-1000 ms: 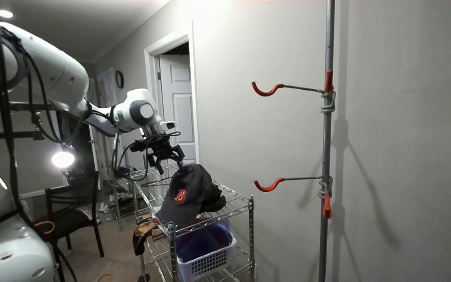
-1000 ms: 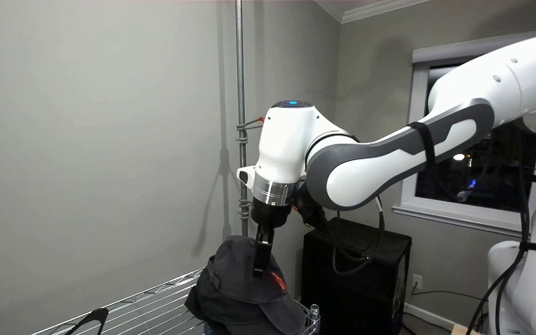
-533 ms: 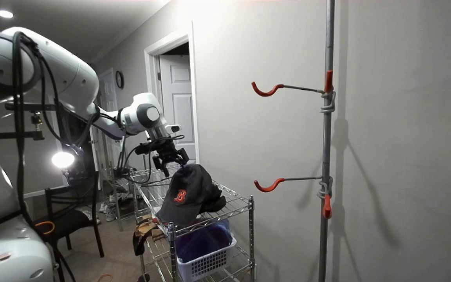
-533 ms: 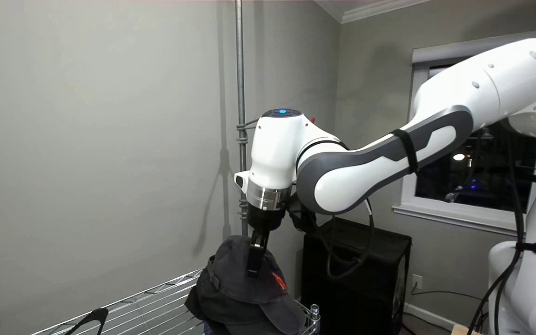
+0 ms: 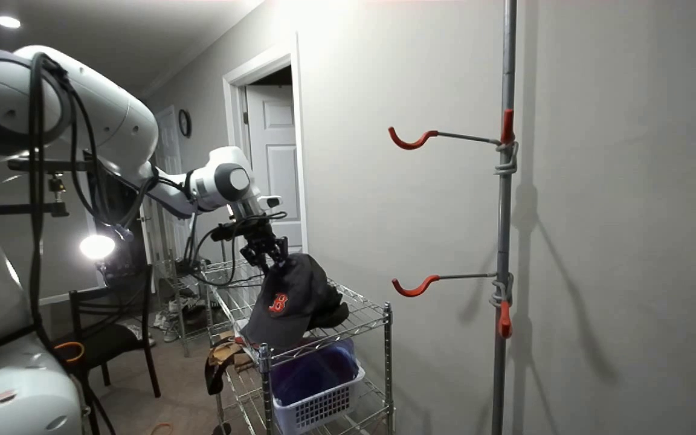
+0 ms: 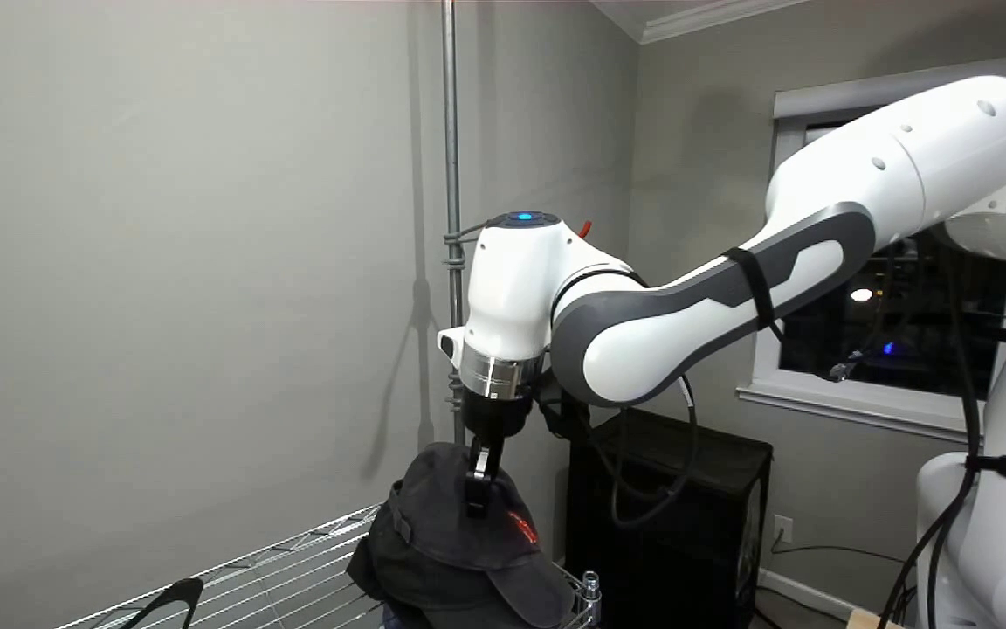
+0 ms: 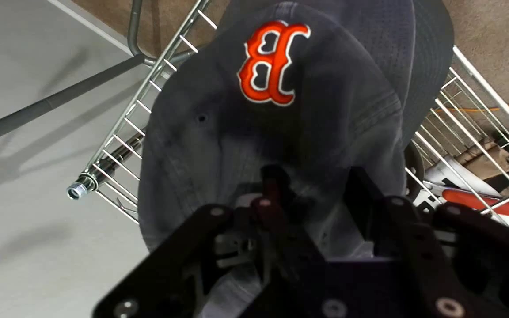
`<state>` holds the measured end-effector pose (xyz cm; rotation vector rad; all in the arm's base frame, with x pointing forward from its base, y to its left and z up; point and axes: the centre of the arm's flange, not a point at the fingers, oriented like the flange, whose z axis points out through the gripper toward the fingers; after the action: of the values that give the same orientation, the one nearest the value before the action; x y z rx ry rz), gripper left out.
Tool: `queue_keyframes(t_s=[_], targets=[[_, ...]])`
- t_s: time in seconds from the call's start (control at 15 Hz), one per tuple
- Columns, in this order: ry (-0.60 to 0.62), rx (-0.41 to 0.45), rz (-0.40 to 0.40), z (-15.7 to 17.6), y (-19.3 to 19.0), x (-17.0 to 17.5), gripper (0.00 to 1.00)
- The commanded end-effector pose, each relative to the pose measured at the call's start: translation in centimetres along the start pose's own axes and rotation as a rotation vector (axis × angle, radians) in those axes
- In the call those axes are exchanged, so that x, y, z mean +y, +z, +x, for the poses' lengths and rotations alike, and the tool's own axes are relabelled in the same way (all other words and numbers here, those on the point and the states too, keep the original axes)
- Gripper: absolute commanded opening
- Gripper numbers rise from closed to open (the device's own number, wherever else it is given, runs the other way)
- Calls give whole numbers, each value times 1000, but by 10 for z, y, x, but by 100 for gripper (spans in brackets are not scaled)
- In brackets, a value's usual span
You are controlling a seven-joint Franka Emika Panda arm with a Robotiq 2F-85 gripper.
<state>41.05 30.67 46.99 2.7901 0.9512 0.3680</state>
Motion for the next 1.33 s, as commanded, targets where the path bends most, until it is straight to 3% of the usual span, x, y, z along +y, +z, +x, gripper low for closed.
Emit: queue_keyframes(t_s=[0.0, 0.27, 0.67, 0.87, 1.27], targets=[[22, 20, -7, 0, 3, 5, 15], [28, 21, -8, 0, 3, 8, 0], [74, 27, -17, -9, -16, 21, 3], [149, 41, -71, -22, -48, 42, 4], [224, 30, -62, -60, -99, 70, 4]])
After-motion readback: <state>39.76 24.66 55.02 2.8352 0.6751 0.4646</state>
